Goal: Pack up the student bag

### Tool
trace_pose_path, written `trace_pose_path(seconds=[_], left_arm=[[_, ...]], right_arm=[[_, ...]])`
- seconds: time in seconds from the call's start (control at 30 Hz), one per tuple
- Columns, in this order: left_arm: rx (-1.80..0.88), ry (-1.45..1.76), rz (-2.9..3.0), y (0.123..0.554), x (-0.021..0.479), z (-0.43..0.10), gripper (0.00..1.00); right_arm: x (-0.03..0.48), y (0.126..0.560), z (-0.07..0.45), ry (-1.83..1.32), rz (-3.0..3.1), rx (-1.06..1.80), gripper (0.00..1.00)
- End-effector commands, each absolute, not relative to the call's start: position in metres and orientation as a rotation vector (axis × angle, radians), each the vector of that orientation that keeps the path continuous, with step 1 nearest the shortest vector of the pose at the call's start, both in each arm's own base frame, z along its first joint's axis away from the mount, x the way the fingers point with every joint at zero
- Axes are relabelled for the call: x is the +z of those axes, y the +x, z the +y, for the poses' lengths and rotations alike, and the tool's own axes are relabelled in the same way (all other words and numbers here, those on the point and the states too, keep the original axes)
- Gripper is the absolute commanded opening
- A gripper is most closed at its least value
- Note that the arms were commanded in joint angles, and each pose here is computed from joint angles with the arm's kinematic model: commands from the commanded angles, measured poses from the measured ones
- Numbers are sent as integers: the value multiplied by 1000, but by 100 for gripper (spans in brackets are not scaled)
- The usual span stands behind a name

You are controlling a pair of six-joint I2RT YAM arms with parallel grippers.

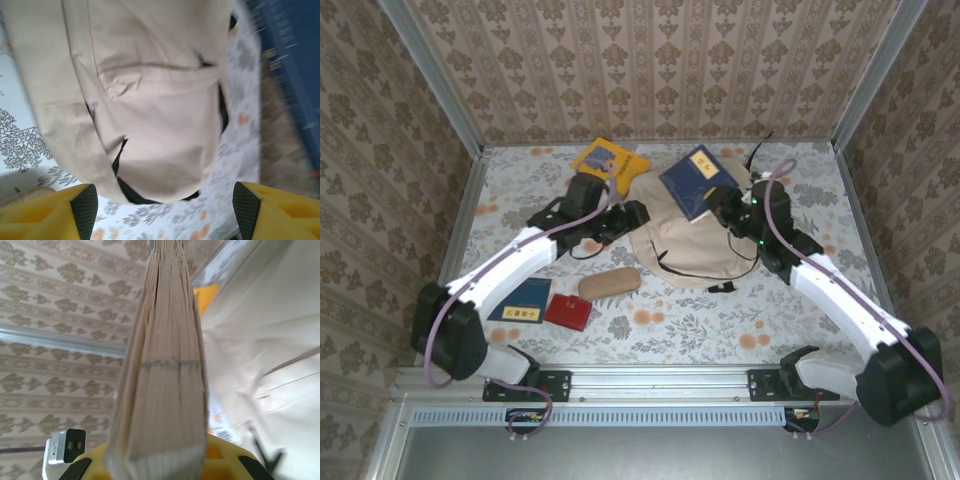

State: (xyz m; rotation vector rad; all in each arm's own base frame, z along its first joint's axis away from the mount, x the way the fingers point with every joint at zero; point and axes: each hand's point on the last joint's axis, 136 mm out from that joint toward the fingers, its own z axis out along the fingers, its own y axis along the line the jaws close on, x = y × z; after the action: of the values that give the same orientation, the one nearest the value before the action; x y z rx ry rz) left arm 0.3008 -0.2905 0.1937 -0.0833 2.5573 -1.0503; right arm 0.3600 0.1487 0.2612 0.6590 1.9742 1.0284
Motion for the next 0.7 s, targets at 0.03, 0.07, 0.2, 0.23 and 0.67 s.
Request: trace_pose_path(seconds=[0.03, 0.07, 0.2, 0.23, 0.67], left_arm=[[-784, 246, 2649, 286, 174, -320, 73], [-736, 303, 2658, 285, 171, -328, 73], [-584, 548, 2679, 275, 154, -369, 70], [-575, 604, 2673, 270, 152, -381, 70], [-737, 885, 2589, 262, 109, -515, 62]], right_arm=[[234, 327, 83, 684, 2069, 697, 4], [234, 322, 72, 703, 2067, 664, 4], [229, 295, 25, 797, 2072, 495, 4], [228, 290, 16, 813, 2069, 465, 4], [196, 255, -36, 1004, 2069, 357, 4]])
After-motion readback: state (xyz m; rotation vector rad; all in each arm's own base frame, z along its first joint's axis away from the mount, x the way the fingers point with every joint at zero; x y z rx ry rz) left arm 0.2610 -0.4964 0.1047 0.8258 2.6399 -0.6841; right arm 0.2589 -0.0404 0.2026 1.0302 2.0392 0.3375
